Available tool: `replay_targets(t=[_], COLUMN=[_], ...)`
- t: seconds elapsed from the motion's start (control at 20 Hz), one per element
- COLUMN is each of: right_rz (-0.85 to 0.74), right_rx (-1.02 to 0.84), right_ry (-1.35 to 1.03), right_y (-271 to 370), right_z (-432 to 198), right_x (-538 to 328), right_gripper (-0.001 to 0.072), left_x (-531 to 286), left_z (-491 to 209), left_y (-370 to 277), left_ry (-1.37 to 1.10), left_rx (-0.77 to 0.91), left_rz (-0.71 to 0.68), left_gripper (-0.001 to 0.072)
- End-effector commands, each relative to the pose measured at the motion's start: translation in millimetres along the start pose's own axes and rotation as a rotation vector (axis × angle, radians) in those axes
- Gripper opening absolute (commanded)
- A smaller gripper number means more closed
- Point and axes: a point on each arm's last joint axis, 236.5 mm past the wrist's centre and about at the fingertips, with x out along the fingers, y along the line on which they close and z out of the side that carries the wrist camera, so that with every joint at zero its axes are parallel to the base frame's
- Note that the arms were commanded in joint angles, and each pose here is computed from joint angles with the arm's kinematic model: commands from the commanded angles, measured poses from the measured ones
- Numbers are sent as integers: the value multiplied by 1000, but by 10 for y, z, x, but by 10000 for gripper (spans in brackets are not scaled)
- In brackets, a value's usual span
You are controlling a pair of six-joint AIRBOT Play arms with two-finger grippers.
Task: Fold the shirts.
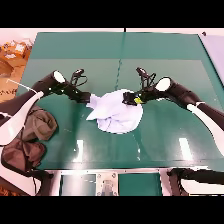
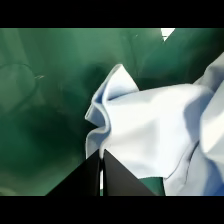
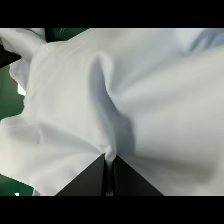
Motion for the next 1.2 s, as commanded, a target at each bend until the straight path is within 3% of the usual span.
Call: replay_targets(t=[0.0, 0.25, 0.4, 0.6, 0.9, 1.0, 1.15], right_rz=[-43, -86, -106, -104, -64, -56, -36], right_rx=[6, 144, 147, -12, -283, -310, -240], right_ry=[-38, -275, -435, -681, -1085, -1111, -926], right_y=[-228, -729, -758, -200, 1039, 1181, 1051], right_z=[157, 580, 703, 821, 354, 132, -87], right_x=[-237, -1395, -2032, -3017, -4670, -4796, -4372], right_gripper=[11, 12, 12, 12, 14, 14, 14], left_x=[-203, -850, -1546, -2993, -4902, -5178, -4977], left_z=[-49, 147, 413, 666, 181, 22, -58], left_y=[281, 401, 38, -976, -2221, -2417, -2244], left_ry=[31, -60, -223, -572, -1008, -1070, -972], left_rx=[-50, -86, -15, 138, 397, 442, 431], left_rz=[45, 61, 60, 5, 43, 53, 109], left_gripper=[24, 24, 24, 24, 25, 25, 25])
